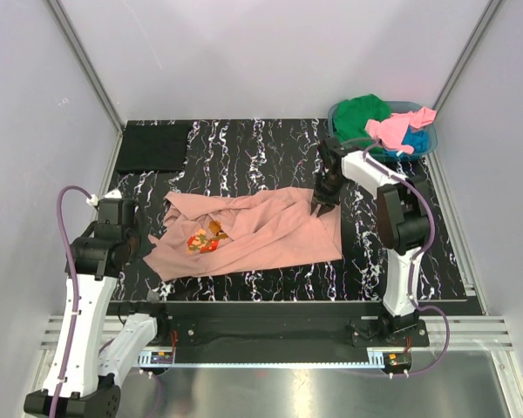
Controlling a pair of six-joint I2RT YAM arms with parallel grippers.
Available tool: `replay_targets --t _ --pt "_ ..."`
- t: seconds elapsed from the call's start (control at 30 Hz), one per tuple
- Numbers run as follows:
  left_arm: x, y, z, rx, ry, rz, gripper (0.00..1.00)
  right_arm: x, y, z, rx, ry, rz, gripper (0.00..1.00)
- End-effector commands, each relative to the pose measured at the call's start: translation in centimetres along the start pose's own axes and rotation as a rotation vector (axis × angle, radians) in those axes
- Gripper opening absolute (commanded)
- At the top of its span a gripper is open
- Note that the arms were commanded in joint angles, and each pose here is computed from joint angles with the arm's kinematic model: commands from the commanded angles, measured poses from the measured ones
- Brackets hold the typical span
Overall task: Fold and stack the t-shirts
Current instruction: Flatten the tshirt out
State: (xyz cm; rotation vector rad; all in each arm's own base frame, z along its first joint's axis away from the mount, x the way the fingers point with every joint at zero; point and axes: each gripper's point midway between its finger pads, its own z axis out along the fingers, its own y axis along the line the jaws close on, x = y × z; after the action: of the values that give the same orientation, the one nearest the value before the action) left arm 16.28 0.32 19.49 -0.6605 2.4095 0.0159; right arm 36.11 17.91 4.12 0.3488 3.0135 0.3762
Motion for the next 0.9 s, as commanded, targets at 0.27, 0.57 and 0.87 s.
replay_targets --t 0.27,0.57,0.87 --pt "-1.2 -1.0 0.4 0.027 -0.020 -0.008 0.00 -0.4 -1.6 1.0 0.077 -0.041 0.038 0.32" --pt "-1.0 -0.8 0.7 0.014 -0.013 -0.005 0.00 0.2 -2.4 2.1 0.110 -0.011 0.057 0.36" --pt "-1.1 -0.9 0.8 0.016 -0.015 -0.002 0.00 0.4 -3.4 3.1 0.157 0.007 0.057 0.28"
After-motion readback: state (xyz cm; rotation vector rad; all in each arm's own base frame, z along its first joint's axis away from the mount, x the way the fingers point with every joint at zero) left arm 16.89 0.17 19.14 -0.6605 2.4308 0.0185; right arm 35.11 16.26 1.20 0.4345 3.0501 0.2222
